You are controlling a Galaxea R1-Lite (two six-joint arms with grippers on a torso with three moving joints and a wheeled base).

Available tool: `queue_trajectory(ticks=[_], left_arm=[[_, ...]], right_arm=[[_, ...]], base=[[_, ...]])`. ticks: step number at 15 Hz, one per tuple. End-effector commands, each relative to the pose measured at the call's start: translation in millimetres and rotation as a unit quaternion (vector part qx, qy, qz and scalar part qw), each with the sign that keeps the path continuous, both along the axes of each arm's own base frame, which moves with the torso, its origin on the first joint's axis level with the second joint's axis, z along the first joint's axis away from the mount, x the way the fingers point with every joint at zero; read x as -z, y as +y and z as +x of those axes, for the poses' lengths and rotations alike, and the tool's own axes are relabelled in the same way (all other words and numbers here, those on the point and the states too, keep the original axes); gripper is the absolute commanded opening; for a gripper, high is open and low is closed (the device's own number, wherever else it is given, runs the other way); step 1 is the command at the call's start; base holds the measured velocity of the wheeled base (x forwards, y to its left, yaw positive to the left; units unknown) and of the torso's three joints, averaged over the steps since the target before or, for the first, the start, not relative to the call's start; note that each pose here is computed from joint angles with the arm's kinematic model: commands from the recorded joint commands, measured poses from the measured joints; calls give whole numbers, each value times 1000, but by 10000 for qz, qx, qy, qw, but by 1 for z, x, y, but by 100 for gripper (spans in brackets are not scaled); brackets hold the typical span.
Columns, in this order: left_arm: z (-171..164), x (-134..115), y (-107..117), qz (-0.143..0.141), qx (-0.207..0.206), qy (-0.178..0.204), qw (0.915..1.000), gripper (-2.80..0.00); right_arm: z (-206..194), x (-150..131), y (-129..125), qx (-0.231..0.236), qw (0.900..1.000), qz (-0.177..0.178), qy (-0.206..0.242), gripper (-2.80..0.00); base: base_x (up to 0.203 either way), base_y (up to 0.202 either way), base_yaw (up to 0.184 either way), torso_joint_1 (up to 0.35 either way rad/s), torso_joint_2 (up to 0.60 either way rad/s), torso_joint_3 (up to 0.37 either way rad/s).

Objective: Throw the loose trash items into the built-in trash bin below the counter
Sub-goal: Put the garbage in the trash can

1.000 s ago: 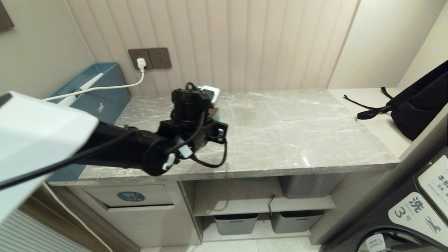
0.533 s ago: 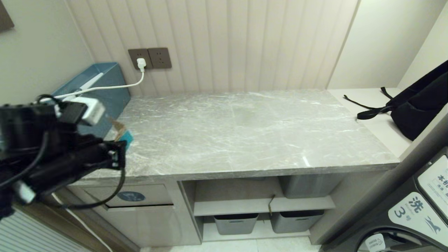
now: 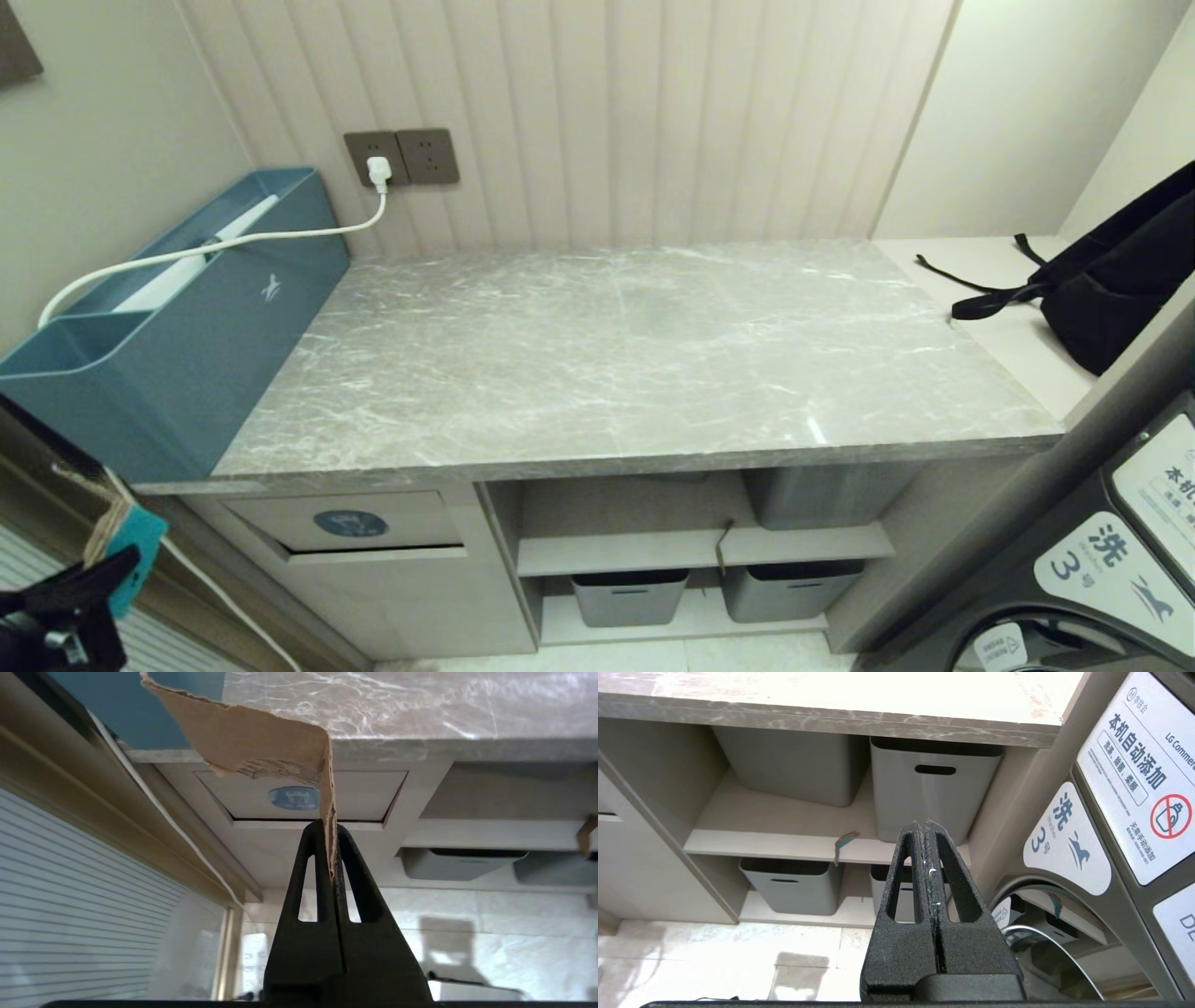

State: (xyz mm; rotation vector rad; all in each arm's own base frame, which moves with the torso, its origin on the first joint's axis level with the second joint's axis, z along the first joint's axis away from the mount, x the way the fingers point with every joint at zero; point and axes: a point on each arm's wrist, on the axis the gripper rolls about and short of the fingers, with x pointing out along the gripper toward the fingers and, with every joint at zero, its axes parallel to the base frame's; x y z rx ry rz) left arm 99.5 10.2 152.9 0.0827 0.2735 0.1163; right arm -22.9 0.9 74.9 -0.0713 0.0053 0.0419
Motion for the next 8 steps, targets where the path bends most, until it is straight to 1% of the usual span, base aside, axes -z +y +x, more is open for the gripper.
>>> queue_trajectory(ticks=[1,2,4,8], left_arm=[[-8,4,0,173,34,-34,9998,-280],[-10,9,-1,219,63,52,9997,-280],[-13,18,-1,202,61,200,9996,-280],[-19,22,-2,204,60,181,9996,-280]], right_arm=[[0,0,0,-6,10000,-3,2,-280],[0,0,0,-6,10000,-3,-2,-280],[0,0,0,-6,10000,-3,4,-280],[0,0,0,1,10000,64,-8,-280]], base=[[0,0,0,0,0,0],[0,0,0,0,0,0],[0,0,0,0,0,0],[0,0,0,0,0,0]])
